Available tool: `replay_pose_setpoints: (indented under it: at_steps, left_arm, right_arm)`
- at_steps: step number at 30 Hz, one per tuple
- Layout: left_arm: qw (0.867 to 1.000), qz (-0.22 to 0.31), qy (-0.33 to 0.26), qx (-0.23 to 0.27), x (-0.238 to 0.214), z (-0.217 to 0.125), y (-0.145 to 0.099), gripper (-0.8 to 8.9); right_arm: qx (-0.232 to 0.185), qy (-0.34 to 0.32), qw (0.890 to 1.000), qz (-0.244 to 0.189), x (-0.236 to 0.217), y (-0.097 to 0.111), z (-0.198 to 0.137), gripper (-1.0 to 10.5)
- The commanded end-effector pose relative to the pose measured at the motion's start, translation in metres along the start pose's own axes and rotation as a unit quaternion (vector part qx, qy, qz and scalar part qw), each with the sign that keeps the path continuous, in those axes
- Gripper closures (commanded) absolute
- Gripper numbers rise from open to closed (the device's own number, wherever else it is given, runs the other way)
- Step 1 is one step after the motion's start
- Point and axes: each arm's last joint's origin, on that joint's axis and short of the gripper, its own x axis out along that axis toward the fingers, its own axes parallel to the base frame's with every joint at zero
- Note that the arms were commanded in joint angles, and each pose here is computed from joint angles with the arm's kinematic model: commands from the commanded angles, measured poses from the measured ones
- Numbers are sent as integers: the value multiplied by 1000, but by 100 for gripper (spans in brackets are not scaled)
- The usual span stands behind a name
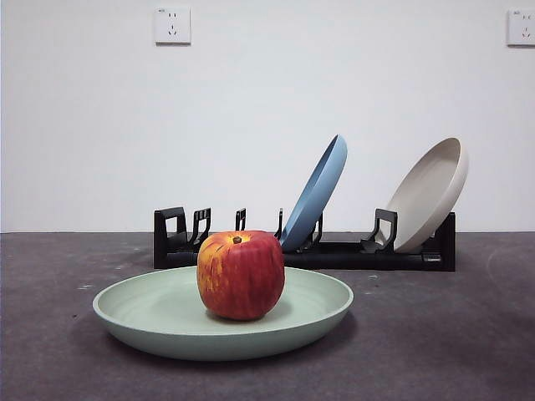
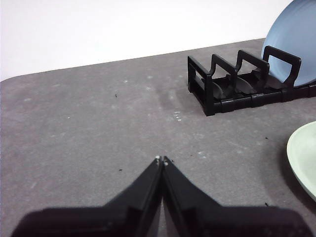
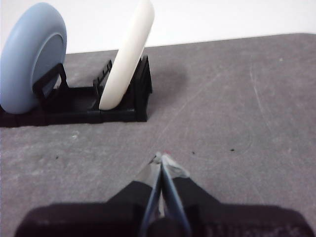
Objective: Take the green plate from the plate rack,put the plate on the table,take the apple from the table,put the apple in the plate
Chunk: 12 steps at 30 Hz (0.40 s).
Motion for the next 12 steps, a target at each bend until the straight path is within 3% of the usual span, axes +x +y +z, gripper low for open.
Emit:
replay_pose_setpoints:
  at_steps: [1,12]
  left_arm:
    - [1000,-2,3,-4,1,-4,0,817]
    - [1000,-2,3,-4,1,-4,0,817]
  right_arm:
    - [8,6,1000,-1,1,0,-5,946]
    - [19,9,1000,-4,2,0,-5,946]
